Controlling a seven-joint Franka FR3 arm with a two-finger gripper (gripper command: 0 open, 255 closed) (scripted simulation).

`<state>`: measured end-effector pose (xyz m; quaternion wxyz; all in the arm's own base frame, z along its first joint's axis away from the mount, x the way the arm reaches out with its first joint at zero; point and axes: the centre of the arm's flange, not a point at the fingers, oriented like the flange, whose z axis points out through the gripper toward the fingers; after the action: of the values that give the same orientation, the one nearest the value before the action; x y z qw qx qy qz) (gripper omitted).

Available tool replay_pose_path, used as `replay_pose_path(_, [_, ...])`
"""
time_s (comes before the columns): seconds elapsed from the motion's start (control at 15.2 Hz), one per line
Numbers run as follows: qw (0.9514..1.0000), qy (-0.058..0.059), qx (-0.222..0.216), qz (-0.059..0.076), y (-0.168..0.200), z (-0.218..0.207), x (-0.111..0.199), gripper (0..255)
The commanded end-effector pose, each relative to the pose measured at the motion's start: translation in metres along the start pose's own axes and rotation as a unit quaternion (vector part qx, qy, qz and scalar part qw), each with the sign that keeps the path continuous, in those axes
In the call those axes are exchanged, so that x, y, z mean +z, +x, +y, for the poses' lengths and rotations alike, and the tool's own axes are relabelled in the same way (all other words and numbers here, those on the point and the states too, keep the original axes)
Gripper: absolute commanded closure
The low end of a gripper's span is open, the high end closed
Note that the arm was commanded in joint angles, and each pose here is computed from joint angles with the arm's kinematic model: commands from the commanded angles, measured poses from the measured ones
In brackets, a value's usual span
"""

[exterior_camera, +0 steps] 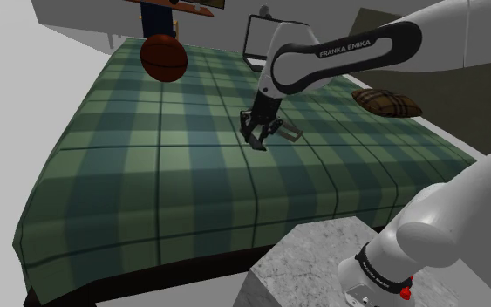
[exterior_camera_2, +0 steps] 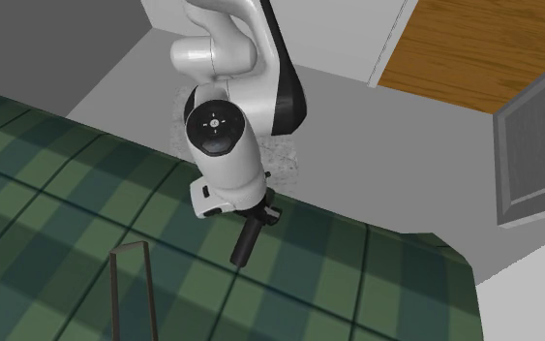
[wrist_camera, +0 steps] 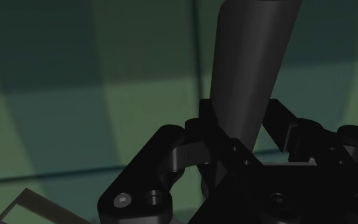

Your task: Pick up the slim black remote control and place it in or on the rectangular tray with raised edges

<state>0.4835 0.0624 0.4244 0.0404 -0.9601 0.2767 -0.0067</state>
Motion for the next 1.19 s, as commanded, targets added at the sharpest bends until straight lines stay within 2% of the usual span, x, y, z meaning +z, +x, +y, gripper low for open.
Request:
replay_pose_path(0.0, [1.0000,0.000,0.000,0.000,-0.001,0.000,-0.012,255])
replay_pose_path(0.07, [1.0000,0.000,0.000,0.000,-0.001,0.000,-0.013,255])
replay_pose_path(1.12, [1.0000,0.000,0.000,0.000,0.172,0.121,-0.019,255])
